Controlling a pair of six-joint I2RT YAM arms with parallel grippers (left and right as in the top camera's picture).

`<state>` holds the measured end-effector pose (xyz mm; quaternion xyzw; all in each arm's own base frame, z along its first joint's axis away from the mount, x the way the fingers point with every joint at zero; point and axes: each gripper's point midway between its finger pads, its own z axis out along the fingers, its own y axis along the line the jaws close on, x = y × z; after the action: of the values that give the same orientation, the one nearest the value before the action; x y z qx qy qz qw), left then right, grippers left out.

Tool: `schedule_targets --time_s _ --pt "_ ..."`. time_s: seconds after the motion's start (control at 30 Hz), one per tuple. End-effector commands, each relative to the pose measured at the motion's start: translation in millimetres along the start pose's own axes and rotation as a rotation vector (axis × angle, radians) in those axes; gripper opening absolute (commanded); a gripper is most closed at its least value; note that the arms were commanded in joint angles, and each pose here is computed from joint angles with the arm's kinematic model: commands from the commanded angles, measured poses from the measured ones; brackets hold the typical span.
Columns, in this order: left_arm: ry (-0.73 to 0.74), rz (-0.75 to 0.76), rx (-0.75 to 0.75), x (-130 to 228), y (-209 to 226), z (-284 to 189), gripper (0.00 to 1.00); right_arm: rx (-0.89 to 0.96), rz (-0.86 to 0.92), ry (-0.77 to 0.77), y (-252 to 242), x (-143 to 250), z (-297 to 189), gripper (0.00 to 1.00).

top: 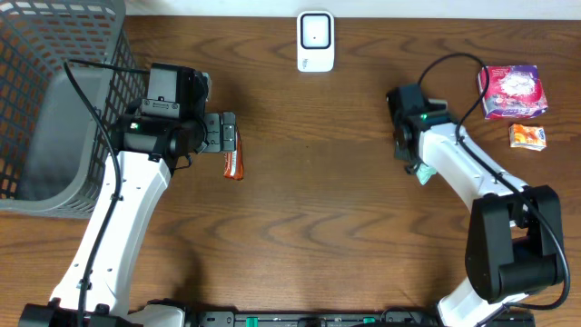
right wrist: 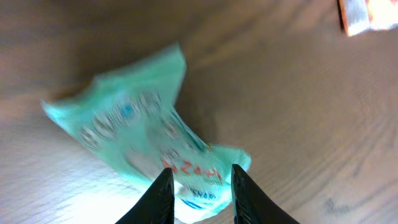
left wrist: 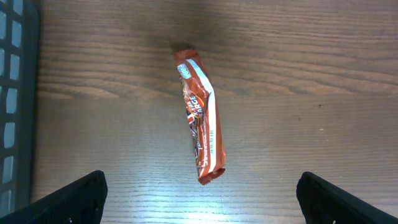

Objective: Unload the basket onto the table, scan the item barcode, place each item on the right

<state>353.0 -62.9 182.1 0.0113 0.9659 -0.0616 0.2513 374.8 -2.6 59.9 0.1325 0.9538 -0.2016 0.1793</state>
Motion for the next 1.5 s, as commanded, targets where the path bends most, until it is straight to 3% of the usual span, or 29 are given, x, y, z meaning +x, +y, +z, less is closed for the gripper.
schedule_targets --time_s 0.0,0.07,0.17,0.3,0.4,0.53,0.63,0.9,1.07,1.2,1.27,1.33,1.47 --pt "0.001 -0.005 -0.010 -0.5 1.7 0.9 0.98 -0.165 -0.045 -0.004 20.9 -17.1 -18.0 0.29" --pt "0.001 -0.005 -0.010 -0.5 1.7 0.9 0.98 -0.275 -0.091 0.023 39.3 -11.9 -22.5 0.34" --pt "0.001 -0.005 -0.010 -0.4 1.7 0.9 0.98 -0.325 -0.133 0.048 47.2 -4.2 -23.5 0.33" --pt "0.001 -0.005 -0.010 -0.5 1.7 0.9 0.98 -0.334 -0.186 0.079 47.9 8.7 -19.6 0.24" --pt "0.001 -0.005 -0.010 -0.5 1.7 0.9 0.98 -0.316 -0.250 0.093 44.8 20.5 -11.8 0.34" --pt "0.001 -0.005 -0.010 -0.5 1.7 0.9 0.98 -0.136 -0.273 0.076 15.3 23.8 3.1 0.47" --pt "0.001 -0.005 -0.010 -0.5 1.7 0.9 0.98 -0.070 -0.277 0.061 5.0 25.0 9.4 0.48" --pt "0.001 -0.005 -0.010 -0.5 1.7 0.9 0.98 -0.098 -0.232 -0.008 14.4 30.8 31.7 0.49" --pt "0.001 -0.005 -0.010 -0.5 1.7 0.9 0.98 -0.224 -0.196 0.015 32.7 50.2 42.3 0.45" --pt "0.001 -0.005 -0.010 -0.5 1.7 0.9 0.98 -0.414 -0.092 0.073 60.8 53.3 30.9 0.31" --pt "0.001 -0.005 -0.010 -0.5 1.7 0.9 0.98 -0.541 -0.058 0.091 80.3 46.2 16.1 0.27" --pt "0.001 -0.005 -0.010 -0.5 1.7 0.9 0.98 -0.683 0.008 0.112 100.1 32.3 -5.7 0.18" --pt "0.001 -0.005 -0.010 -0.5 1.7 0.9 0.98 -0.911 0.259 0.209 126.1 -0.3 -51.0 0.04"
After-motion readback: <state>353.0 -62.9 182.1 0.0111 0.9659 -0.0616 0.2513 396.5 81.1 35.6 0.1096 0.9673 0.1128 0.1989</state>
